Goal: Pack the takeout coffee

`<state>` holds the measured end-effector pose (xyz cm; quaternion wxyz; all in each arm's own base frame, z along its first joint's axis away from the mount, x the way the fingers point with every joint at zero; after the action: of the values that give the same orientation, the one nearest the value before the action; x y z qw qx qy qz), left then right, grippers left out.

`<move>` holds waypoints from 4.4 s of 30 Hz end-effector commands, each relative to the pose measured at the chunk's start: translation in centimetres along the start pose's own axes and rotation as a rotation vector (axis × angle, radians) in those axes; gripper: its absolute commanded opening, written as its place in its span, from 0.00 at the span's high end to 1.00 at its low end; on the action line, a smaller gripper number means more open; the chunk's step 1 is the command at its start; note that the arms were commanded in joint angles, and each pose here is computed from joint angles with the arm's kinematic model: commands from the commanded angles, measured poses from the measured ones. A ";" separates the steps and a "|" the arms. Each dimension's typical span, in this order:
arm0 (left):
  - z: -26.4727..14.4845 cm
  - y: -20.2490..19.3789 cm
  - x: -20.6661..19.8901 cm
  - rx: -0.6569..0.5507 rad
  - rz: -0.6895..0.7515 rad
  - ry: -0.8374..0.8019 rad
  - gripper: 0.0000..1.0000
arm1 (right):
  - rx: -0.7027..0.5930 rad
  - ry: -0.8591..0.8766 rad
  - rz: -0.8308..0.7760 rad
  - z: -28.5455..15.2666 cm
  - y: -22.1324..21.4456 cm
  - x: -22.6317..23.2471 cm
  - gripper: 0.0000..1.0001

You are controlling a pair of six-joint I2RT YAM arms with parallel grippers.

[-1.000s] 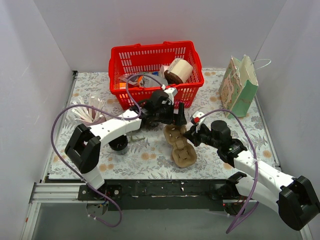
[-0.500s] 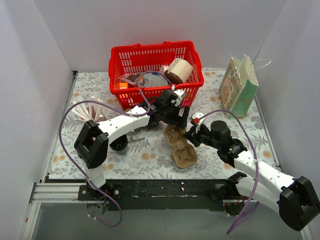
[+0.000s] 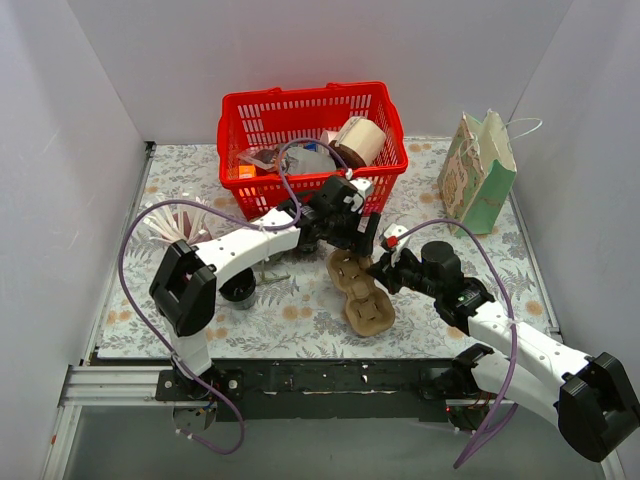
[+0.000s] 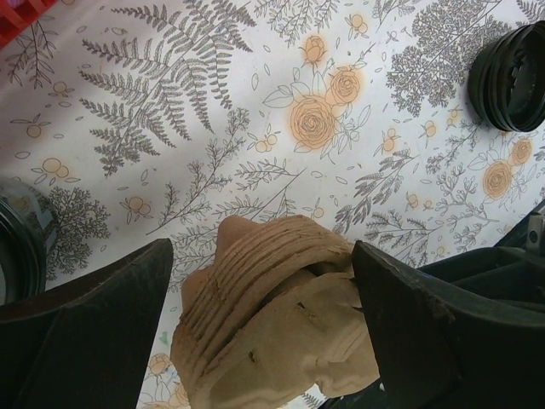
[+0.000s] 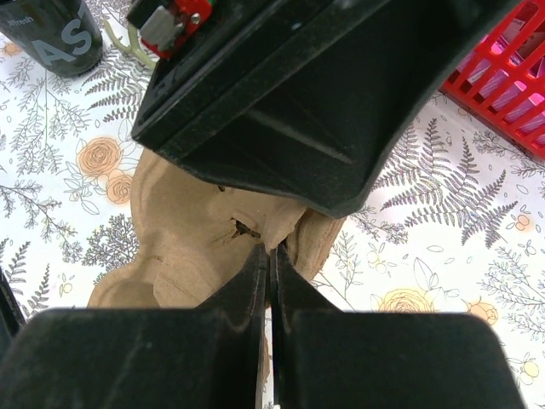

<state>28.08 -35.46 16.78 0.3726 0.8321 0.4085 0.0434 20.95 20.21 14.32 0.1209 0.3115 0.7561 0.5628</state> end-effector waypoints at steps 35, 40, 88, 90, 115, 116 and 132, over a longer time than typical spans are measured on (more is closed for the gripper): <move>2.7 -1.8 1.0 0.072 -0.116 -0.168 0.26 | -0.295 0.055 -0.068 -3.0 6.2 2.1 0.99; 3.2 -2.4 1.7 0.074 -0.127 -0.126 0.26 | -0.319 0.050 -0.055 -3.4 6.9 2.2 0.99; -11.6 1.0 -0.8 -0.427 -0.415 -0.183 0.04 | -0.153 -0.190 0.332 -2.9 1.4 -2.0 0.99; -11.9 0.0 -0.6 -0.430 -0.473 -0.182 0.11 | -0.142 -0.203 0.345 -2.9 1.2 -2.2 0.99; -3.7 -7.1 1.9 -0.219 -0.822 -0.063 0.42 | -0.118 -0.193 0.451 -2.6 1.0 -2.6 0.99; -3.6 -7.3 1.9 -0.217 -0.832 -0.061 0.42 | -0.117 -0.196 0.465 -2.5 1.0 -2.7 0.99; -1.6 -7.2 0.6 -0.173 -0.827 -0.169 0.42 | -0.115 -0.130 0.548 -2.6 0.5 -2.4 0.99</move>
<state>23.46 -30.23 11.63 0.4315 0.5691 0.6903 -0.1159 21.55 16.23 14.14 0.0457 0.5479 0.6114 0.5691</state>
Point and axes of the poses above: each gripper's point midway between its finger pads, its own z axis out along the fingers, its own x axis along the line the jaws close on, y = z × x, the point moved 3 cm from there along -z, back along the fingers, and after that the axes turned 7 degrees about z, right-handed, at the moved point
